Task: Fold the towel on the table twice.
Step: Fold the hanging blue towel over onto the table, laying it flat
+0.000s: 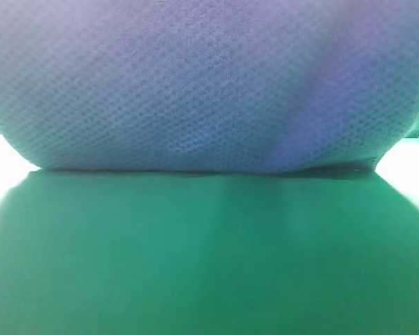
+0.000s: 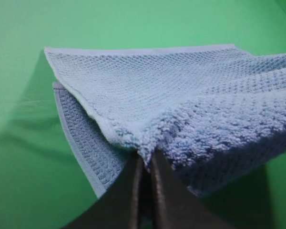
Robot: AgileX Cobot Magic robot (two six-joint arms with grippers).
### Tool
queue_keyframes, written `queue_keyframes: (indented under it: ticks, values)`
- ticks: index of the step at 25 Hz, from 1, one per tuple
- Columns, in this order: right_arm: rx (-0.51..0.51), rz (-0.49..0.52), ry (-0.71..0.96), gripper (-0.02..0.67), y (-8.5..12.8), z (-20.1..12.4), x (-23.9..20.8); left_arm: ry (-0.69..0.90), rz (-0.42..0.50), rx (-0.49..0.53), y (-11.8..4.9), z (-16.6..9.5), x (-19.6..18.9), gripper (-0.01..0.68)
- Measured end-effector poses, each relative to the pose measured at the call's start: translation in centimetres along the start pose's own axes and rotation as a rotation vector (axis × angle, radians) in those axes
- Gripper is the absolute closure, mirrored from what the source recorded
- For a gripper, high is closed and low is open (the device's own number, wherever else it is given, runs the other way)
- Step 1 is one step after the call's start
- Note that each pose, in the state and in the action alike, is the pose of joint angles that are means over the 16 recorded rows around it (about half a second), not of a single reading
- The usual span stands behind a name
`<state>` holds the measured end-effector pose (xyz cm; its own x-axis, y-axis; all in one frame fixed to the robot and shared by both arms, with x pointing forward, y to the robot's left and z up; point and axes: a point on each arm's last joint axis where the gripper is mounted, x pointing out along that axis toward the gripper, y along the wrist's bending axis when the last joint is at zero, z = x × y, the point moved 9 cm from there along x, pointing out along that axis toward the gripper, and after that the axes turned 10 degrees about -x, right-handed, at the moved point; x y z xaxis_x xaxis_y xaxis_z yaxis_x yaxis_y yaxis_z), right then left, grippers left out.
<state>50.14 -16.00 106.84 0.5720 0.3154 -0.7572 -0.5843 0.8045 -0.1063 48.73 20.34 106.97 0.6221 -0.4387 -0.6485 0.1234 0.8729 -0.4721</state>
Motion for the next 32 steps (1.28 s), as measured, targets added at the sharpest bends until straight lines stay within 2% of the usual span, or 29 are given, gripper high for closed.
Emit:
queue_keyframes:
  ticks: [10, 16, 24, 32]
  values:
    - [0.073, 0.081, 0.063, 0.649, 3.1, -6.9, -1.0, 0.095, -0.041, -0.051, 1.1, -8.0, -1.1, 0.673]
    - [0.107, 0.134, 0.143, 0.649, 4.9, -11.0, -0.9, 0.15, -0.05, -0.093, 1.8, -11.1, -0.5, 0.673]
    - [0.146, 0.154, 0.213, 0.649, 5.7, -13.6, -0.5, 0.191, -0.038, -0.135, 2.6, -12.3, 0.6, 0.673]
    - [0.163, 0.099, 0.223, 0.649, 4.7, -12.7, 1.6, 0.215, 0.009, -0.198, 3.9, -11.1, 3.4, 0.673]
